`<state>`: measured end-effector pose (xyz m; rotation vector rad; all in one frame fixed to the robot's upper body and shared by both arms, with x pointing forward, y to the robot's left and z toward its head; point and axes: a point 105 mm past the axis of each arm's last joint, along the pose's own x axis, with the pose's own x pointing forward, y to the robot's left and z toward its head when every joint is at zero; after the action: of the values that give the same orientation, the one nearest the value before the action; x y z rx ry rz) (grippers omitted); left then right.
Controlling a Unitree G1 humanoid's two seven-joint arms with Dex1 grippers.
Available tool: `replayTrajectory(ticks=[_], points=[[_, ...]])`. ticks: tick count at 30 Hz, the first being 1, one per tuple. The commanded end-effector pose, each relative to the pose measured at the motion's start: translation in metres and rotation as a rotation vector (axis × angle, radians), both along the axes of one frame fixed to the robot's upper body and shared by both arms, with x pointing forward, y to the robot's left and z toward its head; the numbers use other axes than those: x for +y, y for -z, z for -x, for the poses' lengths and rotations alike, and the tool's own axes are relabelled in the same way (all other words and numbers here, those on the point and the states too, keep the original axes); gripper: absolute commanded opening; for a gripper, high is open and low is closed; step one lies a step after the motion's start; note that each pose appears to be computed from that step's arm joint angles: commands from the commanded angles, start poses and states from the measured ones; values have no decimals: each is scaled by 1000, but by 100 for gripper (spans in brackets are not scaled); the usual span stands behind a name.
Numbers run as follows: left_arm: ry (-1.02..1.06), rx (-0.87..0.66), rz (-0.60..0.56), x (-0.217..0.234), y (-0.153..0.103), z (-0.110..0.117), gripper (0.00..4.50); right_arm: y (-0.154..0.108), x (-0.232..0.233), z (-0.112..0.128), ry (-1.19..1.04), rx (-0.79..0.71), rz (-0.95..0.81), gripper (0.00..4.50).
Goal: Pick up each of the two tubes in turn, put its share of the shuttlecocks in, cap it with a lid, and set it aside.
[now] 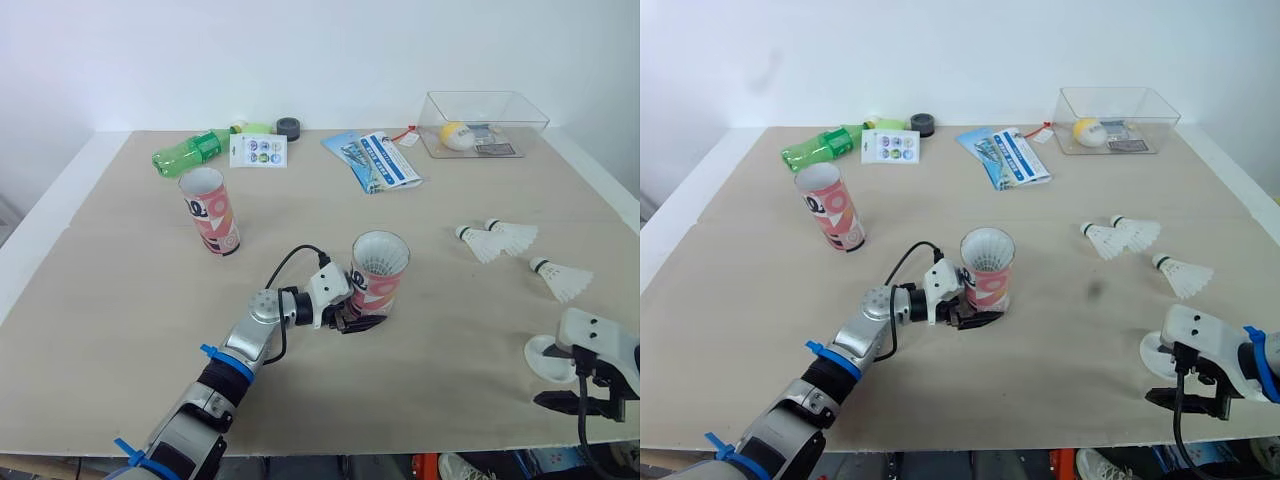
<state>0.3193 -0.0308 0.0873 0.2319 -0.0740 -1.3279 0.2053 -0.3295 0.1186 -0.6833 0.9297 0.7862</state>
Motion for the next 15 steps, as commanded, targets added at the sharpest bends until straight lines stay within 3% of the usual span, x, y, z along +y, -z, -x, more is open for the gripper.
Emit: replayTrajectory(ticks=[1, 9, 15], points=[[-5, 8, -68, 6, 16, 1, 368, -4, 1, -4, -18, -32, 10, 350], [-6, -7, -49, 4, 8, 0, 368, 0, 0, -5, -24, -15, 23, 2], [-11, 1, -57, 7, 11, -1, 368, 0, 2, -9, -45, -33, 29, 2]])
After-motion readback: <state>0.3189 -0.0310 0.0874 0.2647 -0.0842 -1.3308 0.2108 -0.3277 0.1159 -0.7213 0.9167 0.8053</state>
